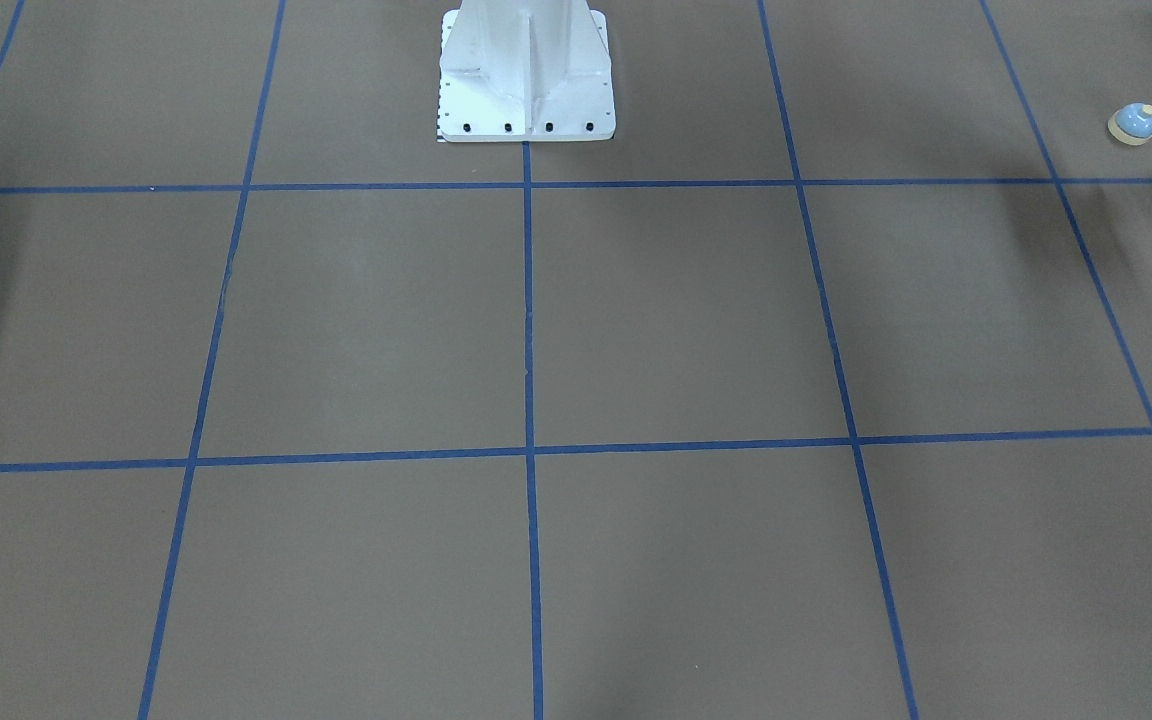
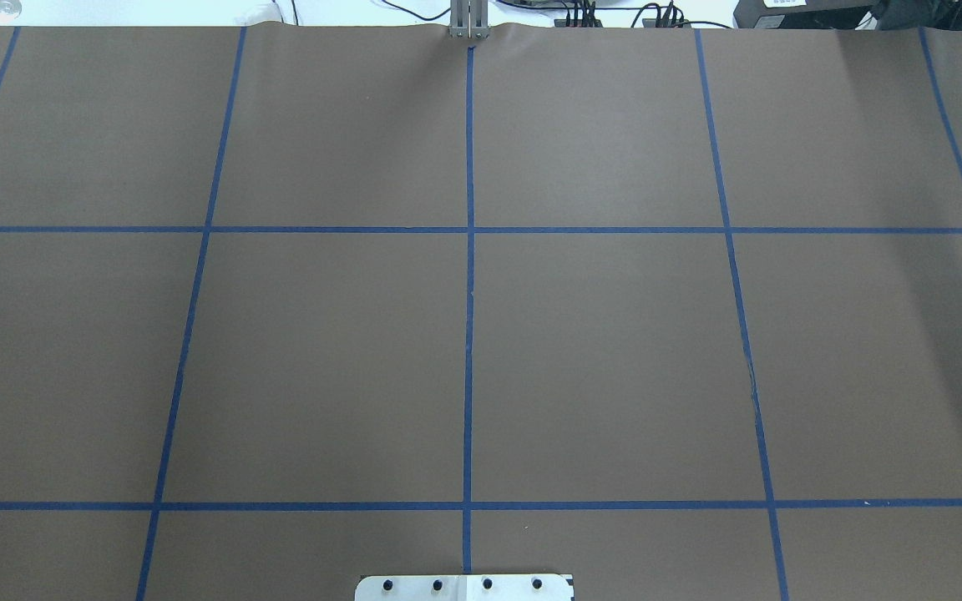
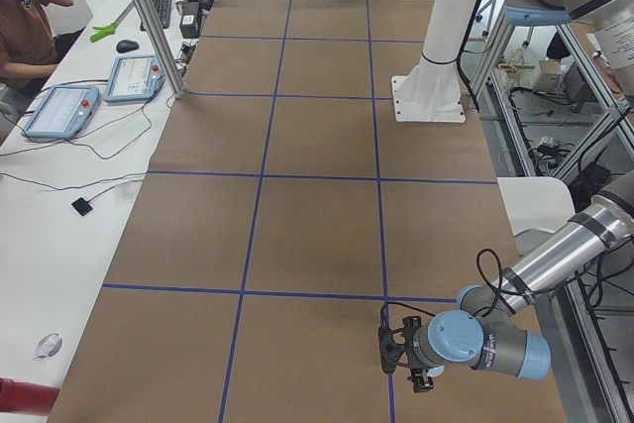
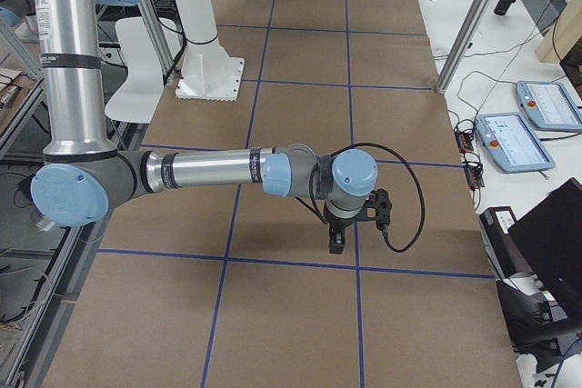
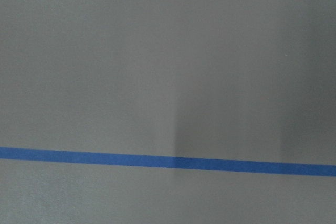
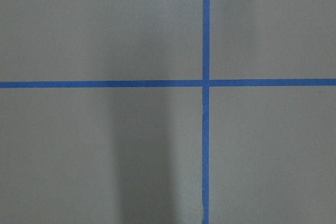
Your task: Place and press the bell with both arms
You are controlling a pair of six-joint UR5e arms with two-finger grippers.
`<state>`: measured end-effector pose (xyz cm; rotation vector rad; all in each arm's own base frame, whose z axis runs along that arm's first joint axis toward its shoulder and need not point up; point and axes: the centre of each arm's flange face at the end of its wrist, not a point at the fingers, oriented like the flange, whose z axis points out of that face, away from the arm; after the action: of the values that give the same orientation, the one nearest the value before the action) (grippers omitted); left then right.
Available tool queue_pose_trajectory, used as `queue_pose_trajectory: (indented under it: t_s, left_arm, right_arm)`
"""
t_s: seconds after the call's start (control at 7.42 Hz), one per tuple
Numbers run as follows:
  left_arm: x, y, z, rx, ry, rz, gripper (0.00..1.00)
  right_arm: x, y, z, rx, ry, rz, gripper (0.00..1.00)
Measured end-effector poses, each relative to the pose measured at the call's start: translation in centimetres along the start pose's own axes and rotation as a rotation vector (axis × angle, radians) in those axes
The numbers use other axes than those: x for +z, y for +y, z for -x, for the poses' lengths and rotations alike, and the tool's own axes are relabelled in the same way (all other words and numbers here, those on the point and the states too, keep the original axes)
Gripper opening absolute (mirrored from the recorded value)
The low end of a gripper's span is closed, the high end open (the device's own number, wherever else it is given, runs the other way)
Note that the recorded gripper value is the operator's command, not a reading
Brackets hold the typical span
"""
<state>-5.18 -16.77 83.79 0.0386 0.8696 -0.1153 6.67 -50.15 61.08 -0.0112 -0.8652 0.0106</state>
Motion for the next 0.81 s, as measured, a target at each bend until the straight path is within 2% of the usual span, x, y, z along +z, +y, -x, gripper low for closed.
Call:
queue_pose_trajectory:
  t_s: [0.54,0.81]
  left_arm:
    - [0.1,0.8,0.0,-0.003,0.006,0.014,1.00]
    - [-0.2,-0.2,-1.1,-0.010,-0.009,0.005,1.00]
  right_arm:
    - [0.1,0.1,0.0,0.001,-0.002,0.001,1.00]
    - [0.1,0.1,-0.1,0.002,-0.002,0.002,1.00]
